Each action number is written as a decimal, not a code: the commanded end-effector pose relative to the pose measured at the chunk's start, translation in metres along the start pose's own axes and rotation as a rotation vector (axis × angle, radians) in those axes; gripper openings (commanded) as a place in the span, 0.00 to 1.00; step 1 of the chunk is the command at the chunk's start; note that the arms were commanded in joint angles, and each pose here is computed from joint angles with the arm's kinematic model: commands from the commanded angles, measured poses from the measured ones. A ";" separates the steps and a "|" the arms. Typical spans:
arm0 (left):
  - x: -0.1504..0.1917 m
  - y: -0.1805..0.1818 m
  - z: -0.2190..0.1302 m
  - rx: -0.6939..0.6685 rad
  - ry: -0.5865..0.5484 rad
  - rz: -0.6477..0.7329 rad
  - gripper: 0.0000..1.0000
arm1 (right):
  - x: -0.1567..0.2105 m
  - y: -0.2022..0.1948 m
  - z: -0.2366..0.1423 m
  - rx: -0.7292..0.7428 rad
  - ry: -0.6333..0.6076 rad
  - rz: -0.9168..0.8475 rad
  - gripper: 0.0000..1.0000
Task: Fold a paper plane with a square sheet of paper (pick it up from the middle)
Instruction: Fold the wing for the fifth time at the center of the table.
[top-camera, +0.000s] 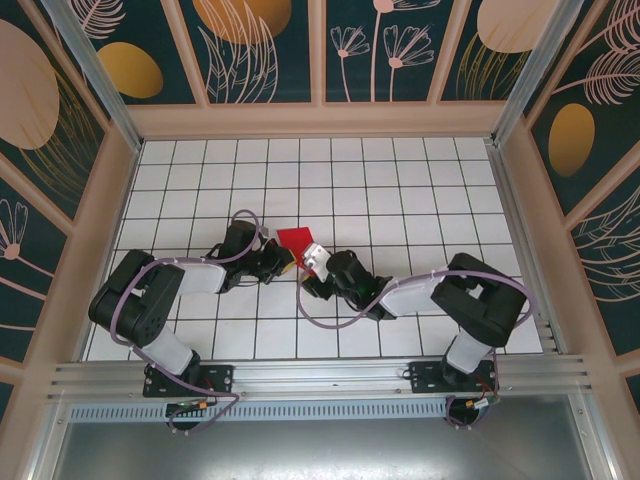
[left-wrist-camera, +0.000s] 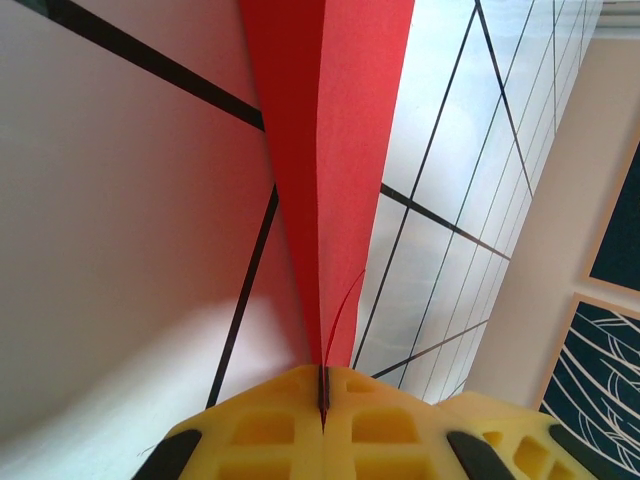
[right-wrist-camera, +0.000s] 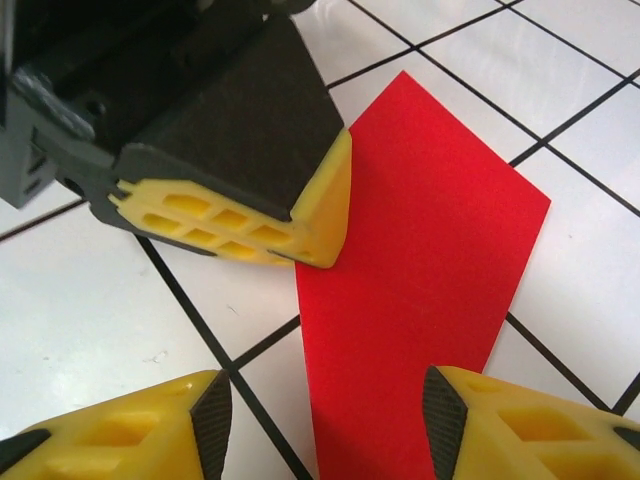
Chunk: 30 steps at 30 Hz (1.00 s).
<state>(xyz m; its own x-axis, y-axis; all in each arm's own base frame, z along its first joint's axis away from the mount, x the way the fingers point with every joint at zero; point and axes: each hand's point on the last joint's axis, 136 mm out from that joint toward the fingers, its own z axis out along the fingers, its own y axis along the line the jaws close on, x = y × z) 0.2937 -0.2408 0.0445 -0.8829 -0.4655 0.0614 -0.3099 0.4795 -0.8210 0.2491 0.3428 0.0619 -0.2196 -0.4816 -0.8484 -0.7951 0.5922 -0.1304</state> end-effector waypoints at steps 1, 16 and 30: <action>-0.001 -0.013 -0.002 0.017 -0.002 0.004 0.04 | -0.003 -0.006 0.009 0.057 -0.019 -0.064 0.55; -0.001 -0.015 -0.004 0.019 -0.001 0.012 0.01 | 0.003 -0.009 0.039 0.127 0.009 -0.108 0.43; -0.027 -0.031 -0.021 -0.039 -0.131 0.062 0.28 | 0.009 -0.001 0.034 0.080 0.024 -0.082 0.14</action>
<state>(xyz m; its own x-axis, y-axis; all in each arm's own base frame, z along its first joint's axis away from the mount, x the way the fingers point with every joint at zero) 0.3055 -0.2360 0.0626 -0.8678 -0.4968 0.0103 -0.2998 0.5068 -0.8083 0.2707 0.3557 0.0298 -0.1699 -0.5725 -0.8021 -0.7555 0.5982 -0.2669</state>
